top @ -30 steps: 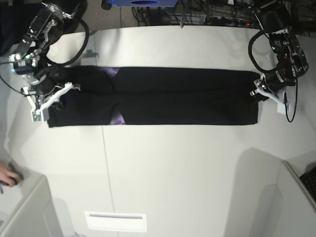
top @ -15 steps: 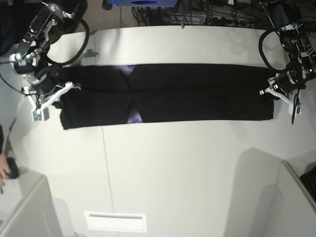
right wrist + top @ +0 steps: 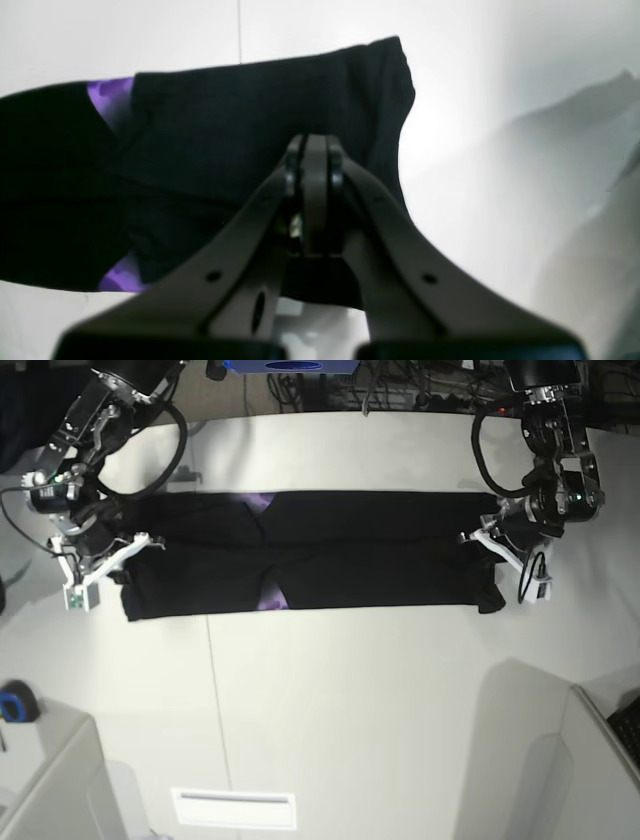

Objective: Fold the T-shirt properly
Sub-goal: 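Grasp the strip end with the left gripper and fold it toward the middle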

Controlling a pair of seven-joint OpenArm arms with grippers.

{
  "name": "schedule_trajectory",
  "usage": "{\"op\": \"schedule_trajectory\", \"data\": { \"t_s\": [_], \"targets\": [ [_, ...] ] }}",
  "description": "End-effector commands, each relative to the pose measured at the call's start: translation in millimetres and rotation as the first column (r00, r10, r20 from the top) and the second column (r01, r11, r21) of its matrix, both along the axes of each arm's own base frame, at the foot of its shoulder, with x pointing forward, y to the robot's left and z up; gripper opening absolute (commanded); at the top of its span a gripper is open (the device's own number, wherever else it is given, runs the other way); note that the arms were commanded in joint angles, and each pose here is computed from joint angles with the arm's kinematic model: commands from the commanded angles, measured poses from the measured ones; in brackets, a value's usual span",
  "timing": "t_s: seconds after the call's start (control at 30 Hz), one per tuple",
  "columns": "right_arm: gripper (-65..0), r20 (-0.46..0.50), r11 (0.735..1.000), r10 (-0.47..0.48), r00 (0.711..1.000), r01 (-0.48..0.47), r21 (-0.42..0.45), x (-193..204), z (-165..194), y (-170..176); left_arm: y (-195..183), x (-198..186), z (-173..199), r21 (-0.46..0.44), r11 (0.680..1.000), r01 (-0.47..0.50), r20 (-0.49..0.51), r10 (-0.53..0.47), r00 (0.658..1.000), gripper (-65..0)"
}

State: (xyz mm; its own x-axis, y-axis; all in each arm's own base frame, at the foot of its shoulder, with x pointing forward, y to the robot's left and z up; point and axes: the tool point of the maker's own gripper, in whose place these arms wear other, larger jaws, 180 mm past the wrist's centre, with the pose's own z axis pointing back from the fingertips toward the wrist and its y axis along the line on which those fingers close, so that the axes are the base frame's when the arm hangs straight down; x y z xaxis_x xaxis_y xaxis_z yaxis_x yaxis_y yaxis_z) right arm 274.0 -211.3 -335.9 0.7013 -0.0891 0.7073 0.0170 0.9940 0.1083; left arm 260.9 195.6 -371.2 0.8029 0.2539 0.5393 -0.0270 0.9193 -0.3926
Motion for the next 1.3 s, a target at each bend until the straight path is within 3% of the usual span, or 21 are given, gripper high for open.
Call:
{"op": "schedule_trajectory", "data": {
  "t_s": [0.0,0.3,0.57,0.77,0.97,1.27],
  "targets": [
    [-65.0,0.046,1.000,-0.021,0.999,0.021,-0.013,5,12,-8,-11,11,16,-0.018,1.000,0.025,0.065,-0.024,0.998,-65.0],
    [-65.0,0.042,0.998,-0.063,0.997,0.064,-0.016,0,11,-21,-77,12,11,-0.092,0.981,0.170,0.061,-0.165,0.984,-65.0],
    [-65.0,0.041,0.998,-0.063,0.997,0.064,-0.016,0,11,-21,-119,26,19,-0.170,0.967,0.189,0.070,-0.180,0.981,-65.0],
    [-65.0,0.018,0.998,-0.060,0.998,0.060,-0.017,-2,9,-21,-130,29,4,-0.227,0.960,0.165,0.024,-0.164,0.986,-65.0],
    [-65.0,0.022,0.998,-0.060,0.998,0.060,-0.019,-1,10,-21,-157,24,1,-0.234,0.943,0.238,0.016,-0.241,0.970,-65.0],
    [-65.0,0.025,0.998,-0.060,0.998,0.061,-0.019,0,11,-21,-176,33,4,-0.285,0.929,0.236,0.024,-0.240,0.971,-65.0]
  ]
}}
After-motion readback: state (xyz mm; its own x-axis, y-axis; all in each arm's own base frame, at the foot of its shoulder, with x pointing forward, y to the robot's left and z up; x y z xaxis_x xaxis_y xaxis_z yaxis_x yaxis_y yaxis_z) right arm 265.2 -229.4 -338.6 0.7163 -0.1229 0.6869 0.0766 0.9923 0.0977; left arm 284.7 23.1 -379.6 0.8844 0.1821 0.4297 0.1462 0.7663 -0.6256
